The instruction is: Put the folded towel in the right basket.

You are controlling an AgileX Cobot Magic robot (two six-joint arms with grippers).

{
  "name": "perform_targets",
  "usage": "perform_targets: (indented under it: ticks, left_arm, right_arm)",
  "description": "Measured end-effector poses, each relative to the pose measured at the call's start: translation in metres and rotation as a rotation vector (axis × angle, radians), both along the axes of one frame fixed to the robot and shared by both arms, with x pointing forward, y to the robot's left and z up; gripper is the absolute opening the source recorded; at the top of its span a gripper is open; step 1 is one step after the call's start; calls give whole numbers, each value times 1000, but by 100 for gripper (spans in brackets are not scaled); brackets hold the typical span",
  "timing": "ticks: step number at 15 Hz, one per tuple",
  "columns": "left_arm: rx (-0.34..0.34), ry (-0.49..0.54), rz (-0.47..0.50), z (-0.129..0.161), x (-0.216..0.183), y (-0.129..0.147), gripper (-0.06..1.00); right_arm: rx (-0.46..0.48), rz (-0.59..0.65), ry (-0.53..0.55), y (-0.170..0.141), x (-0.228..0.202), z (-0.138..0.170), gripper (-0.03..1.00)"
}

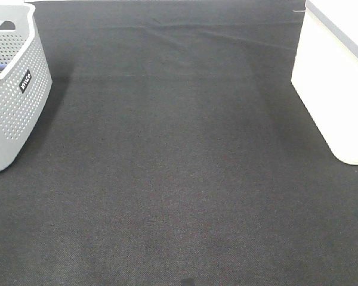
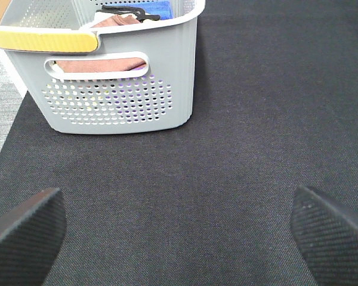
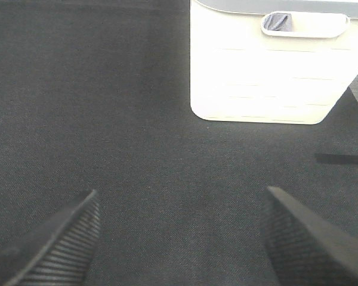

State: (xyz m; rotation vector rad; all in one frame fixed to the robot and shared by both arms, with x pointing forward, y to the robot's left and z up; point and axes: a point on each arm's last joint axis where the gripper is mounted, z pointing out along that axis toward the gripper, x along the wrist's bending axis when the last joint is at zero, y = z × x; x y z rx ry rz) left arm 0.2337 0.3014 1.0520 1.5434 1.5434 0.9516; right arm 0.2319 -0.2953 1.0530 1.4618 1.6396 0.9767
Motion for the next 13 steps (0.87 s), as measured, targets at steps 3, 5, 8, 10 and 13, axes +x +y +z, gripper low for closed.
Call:
perform_targets:
  ticks: [3, 5, 8, 10, 13]
  left_arm:
    - [0, 0, 0, 0, 0, 0, 97]
    - [0, 0, 0, 0, 0, 0, 97]
    - [0, 0, 0, 0, 0, 0, 97]
    - [0, 0, 0, 0, 0, 0, 97]
    - [0, 0, 0, 0, 0, 0, 97]
  right_arm:
    - [0, 0, 0, 0, 0, 0, 71]
    - [0, 0, 0, 0, 0, 0, 71]
    - [0, 0, 0, 0, 0, 0, 71]
    - [0, 0, 0, 0, 0, 0, 71]
    - [1, 0, 0, 0, 0, 0, 71]
